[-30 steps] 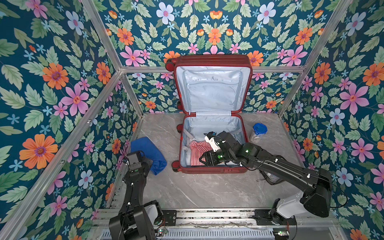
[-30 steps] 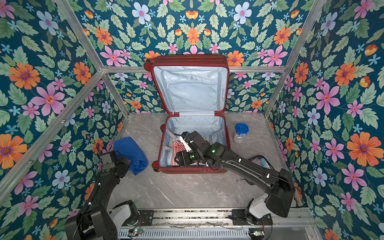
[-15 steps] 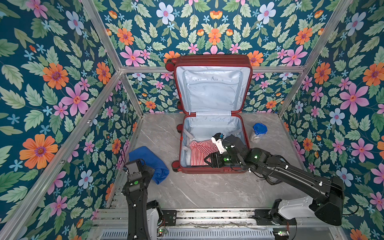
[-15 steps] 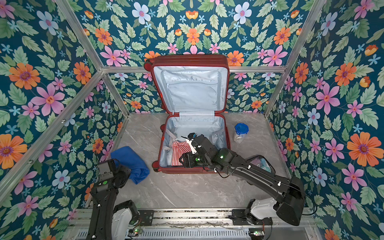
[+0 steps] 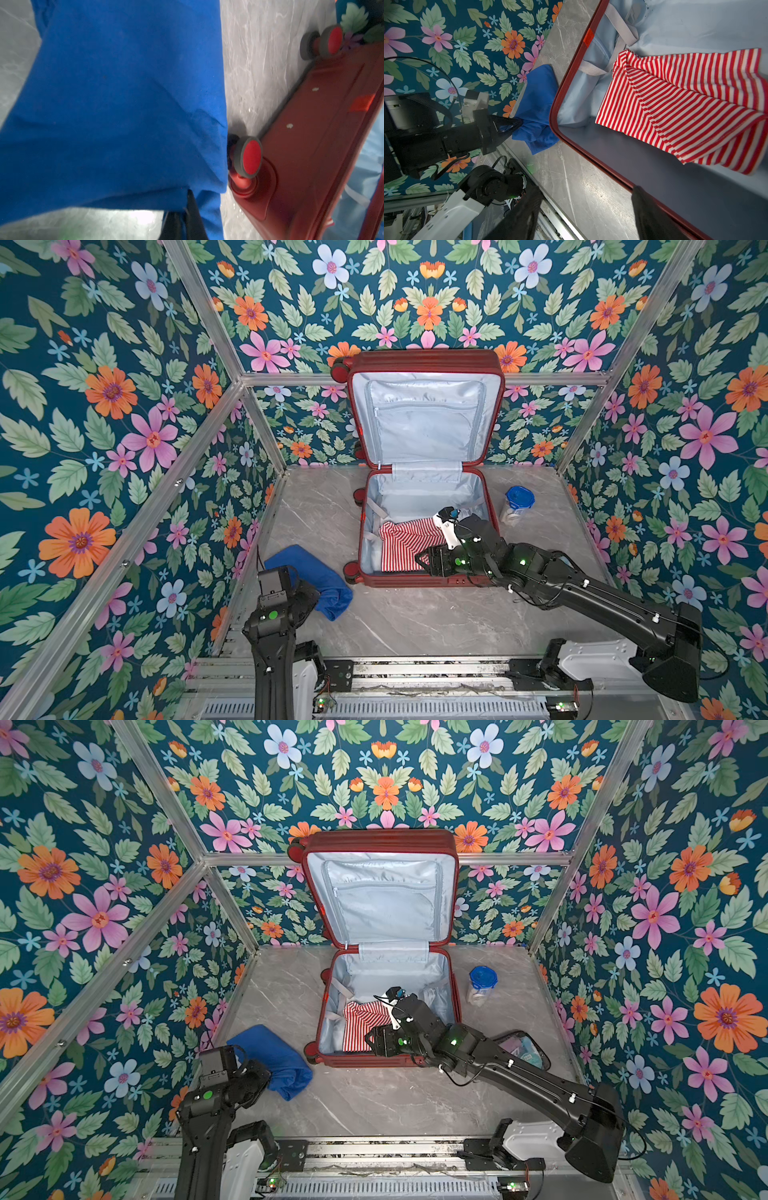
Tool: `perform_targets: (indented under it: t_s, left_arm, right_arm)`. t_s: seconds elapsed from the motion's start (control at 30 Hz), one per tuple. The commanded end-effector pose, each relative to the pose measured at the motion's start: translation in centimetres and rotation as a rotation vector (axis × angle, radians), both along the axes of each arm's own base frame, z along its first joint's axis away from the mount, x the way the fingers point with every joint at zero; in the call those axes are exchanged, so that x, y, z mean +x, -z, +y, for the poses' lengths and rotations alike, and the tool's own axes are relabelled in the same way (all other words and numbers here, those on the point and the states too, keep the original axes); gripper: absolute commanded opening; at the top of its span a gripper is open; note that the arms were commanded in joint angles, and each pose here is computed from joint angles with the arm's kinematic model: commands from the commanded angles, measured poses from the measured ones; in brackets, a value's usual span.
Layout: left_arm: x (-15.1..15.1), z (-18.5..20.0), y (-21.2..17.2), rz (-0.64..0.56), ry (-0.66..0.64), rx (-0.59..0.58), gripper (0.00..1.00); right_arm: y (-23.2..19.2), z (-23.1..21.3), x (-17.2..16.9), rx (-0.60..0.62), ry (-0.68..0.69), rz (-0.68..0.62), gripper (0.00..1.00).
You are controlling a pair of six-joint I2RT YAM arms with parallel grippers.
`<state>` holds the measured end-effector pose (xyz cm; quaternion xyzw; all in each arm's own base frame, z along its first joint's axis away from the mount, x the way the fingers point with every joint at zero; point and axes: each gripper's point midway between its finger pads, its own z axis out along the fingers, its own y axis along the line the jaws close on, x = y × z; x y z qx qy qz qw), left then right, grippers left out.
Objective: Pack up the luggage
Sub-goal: 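Drag the blue cloth toward the robot with the left gripper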
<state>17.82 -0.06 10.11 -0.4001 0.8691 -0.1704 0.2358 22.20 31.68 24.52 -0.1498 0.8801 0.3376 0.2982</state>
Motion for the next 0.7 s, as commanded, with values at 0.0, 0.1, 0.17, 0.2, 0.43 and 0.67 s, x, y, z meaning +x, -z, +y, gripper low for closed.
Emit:
perform_targets:
  t_s: [0.0,0.1,0.17,0.2,0.43,0.67]
  left_arm:
    - [-1.8,-1.2,0.1,0.066,0.082,-0.006,0.0]
    - [-3.2,-2.0,-0.1,0.112,0.149,0.001,0.0]
    - [-4.2,-2.5,-0.3,0.134,0.177,-0.007,0.0]
    - [-4.7,-2.8,-0.3,0.138,0.19,-0.02,0.0]
    - [-7.2,-4.9,0.5,0.167,0.235,-0.125,0.0]
    - [-6.2,-4.9,0.1,0.159,0.28,-0.112,0.0]
  right_arm:
    - [-1.1,0.1,0.6,0.033,0.023,-0.041,0.71]
    - [-1.3,-0.2,0.6,0.029,0.03,-0.046,0.71]
    - [-1.3,-0.5,0.6,0.027,0.037,-0.052,0.72]
    - [-1.4,-0.7,0.6,0.027,0.041,-0.056,0.72]
    - [-1.0,-2.0,0.8,0.035,0.068,-0.042,0.73]
    - [0.1,-4.2,1.7,0.068,0.122,0.011,0.73]
